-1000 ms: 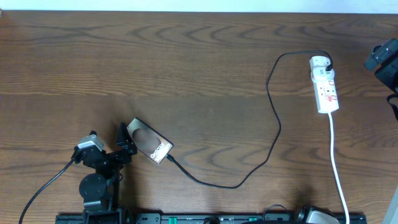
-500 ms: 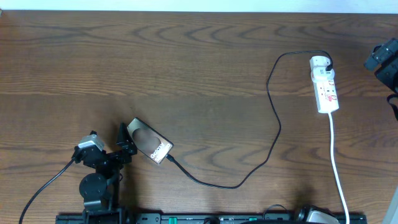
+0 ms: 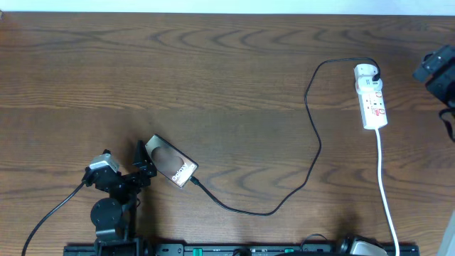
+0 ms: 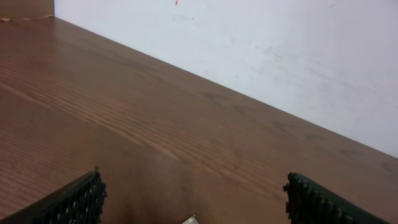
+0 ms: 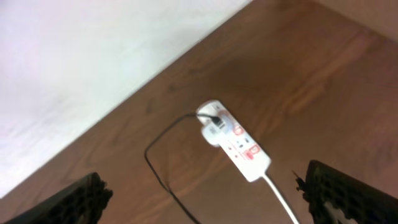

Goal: Plug charger to phone and switch on socket

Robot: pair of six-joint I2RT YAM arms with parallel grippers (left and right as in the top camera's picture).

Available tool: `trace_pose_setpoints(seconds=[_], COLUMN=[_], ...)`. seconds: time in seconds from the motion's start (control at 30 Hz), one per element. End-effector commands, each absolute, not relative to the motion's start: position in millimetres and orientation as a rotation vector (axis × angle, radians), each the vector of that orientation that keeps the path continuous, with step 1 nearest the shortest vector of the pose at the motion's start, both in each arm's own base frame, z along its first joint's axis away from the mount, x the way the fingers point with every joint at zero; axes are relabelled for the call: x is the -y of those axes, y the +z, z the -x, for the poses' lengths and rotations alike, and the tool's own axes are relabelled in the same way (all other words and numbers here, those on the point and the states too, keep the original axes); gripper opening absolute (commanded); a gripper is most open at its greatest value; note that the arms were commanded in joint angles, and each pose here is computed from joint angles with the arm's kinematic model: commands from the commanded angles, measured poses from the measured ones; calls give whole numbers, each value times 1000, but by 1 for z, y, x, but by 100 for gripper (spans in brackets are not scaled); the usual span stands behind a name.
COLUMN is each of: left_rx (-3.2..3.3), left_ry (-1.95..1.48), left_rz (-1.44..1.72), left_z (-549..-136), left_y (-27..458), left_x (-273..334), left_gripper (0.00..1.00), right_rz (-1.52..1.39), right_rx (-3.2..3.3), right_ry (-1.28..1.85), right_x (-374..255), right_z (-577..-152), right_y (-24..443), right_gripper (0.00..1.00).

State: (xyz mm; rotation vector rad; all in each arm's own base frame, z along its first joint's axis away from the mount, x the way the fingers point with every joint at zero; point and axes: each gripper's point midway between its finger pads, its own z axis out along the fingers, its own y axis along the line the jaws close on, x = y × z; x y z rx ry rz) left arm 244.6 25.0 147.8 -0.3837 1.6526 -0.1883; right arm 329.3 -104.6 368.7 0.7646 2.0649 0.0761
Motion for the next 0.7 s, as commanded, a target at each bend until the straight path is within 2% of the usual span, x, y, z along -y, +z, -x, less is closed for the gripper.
trace_pose_setpoints(seconds=[0.0, 0.23, 0.47, 0.67], left_rx=[-1713, -1713, -1713, -1713], left_ry=[-169, -169, -169, -169], left_rz=[384, 384, 384, 384], left_z=[-243, -243, -243, -243], left_y=[131, 131, 131, 131], left_x=[-26, -26, -26, -26], left_gripper=[90, 90, 90, 90], right_rz=[-681, -343, -335, -310], right_rx=[-2029, -1855, -1686, -1512], right_ry=[85, 102, 207, 228], right_x=[80, 23, 9, 10], right_z=[-331, -342, -307, -276], right_y=[365, 338, 252, 198], right_gripper=[99, 99, 100, 99])
